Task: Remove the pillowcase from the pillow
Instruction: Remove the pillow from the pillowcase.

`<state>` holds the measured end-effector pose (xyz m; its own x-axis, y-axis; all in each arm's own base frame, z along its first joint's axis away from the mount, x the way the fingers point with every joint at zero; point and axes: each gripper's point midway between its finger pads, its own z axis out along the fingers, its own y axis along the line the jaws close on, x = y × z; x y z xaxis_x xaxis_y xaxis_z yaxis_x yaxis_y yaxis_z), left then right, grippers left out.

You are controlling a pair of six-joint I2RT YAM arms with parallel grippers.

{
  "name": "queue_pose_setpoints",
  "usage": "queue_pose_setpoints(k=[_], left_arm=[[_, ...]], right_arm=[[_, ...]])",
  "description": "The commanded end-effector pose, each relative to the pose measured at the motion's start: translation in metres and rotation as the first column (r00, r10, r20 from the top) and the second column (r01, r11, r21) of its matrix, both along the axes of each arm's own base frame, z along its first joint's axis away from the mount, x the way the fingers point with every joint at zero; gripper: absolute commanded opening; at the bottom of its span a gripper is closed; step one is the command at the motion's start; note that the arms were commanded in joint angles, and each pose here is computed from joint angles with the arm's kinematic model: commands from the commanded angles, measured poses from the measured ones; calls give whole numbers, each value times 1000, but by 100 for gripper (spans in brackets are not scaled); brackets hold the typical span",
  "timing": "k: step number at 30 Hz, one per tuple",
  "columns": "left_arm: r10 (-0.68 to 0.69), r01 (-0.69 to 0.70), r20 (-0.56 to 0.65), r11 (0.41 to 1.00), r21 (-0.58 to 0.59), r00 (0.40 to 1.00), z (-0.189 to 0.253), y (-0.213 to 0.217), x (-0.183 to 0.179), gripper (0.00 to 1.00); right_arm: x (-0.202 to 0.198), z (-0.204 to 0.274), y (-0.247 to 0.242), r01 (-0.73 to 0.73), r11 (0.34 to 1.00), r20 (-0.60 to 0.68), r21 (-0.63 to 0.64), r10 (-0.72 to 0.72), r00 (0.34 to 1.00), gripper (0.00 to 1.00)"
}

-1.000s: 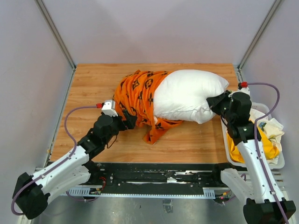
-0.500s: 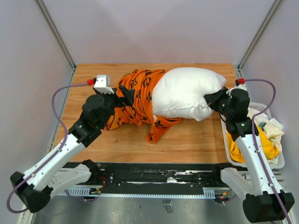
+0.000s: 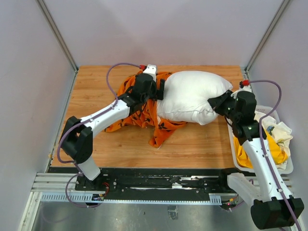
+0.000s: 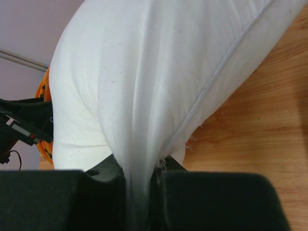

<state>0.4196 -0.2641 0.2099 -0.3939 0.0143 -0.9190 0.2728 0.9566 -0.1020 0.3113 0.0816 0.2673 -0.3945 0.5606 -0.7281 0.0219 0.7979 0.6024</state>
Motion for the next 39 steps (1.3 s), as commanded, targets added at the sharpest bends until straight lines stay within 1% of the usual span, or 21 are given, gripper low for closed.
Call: queue_pose_setpoints(k=[1,3,5,7,10,11,13,16,18,19,21,22,23,24,25,27,29,30,32,35,39], left_arm=[[137,-138,17,979,153,990,-15,28,31,95],[179,-177,3,968,178,984,-26,45,39,91],[224,-217,-20,959,183,974,-34,70,45,84],[263,-255,-32,954,160,964,-36,96,47,76],[324,-319,-44,943,90,945,-34,142,48,65],[343,-340,-50,938,61,938,-33,157,48,64],[417,-416,-79,909,24,906,-41,200,48,63],[514,-518,-151,855,17,844,-63,254,41,61],[544,-554,-185,833,0,818,-71,277,35,61],[550,-563,-190,827,-15,813,-72,283,32,64],[533,-549,-172,834,-56,828,-61,281,32,75],[501,-518,-159,851,-89,851,-51,274,32,80],[454,-471,-138,873,-128,880,-37,264,34,85],[402,-415,-110,894,-166,909,-23,253,34,95],[341,-346,-63,918,-195,938,-4,239,34,99],[250,-234,65,953,-191,966,38,208,33,99],[179,-153,183,977,-147,967,79,178,31,99],[150,-122,222,983,-137,964,96,166,32,99],[118,-78,258,984,-161,959,122,152,36,99],[118,-60,282,977,-206,952,153,143,45,99],[45,27,362,981,-192,931,184,115,51,99]], right_arm=[[3,49,4,-23,1000,163,-3,24,986,1],[4,48,4,-25,1000,164,-1,25,986,1],[6,50,4,-24,1000,173,-6,25,985,1],[7,52,1,-11,1000,181,-22,15,983,1],[7,54,-10,42,998,191,-38,-34,981,1],[8,55,-14,62,997,195,-41,-53,979,1],[8,58,-22,90,995,202,-42,-80,976,1],[8,60,-31,138,990,210,-22,-130,969,1],[8,62,-32,144,989,215,-15,-137,967,1],[9,62,-30,137,991,215,-14,-130,968,1],[12,62,-26,112,994,215,-9,-107,971,1],[14,62,-22,95,995,215,-7,-91,972,1],[17,61,-18,68,998,212,-8,-65,975,1],[19,61,-12,35,999,209,-14,-31,977,1],[22,61,-4,-4,1000,203,-25,9,979,1],[25,62,18,-89,994,187,-58,98,978,1],[25,60,38,-147,984,175,-104,163,971,1],[25,59,47,-171,977,170,-124,191,967,1],[23,55,60,-211,965,162,-155,235,958,1],[20,49,71,-250,954,152,-168,275,949,1],[16,44,79,-294,937,144,-187,322,936,1]])
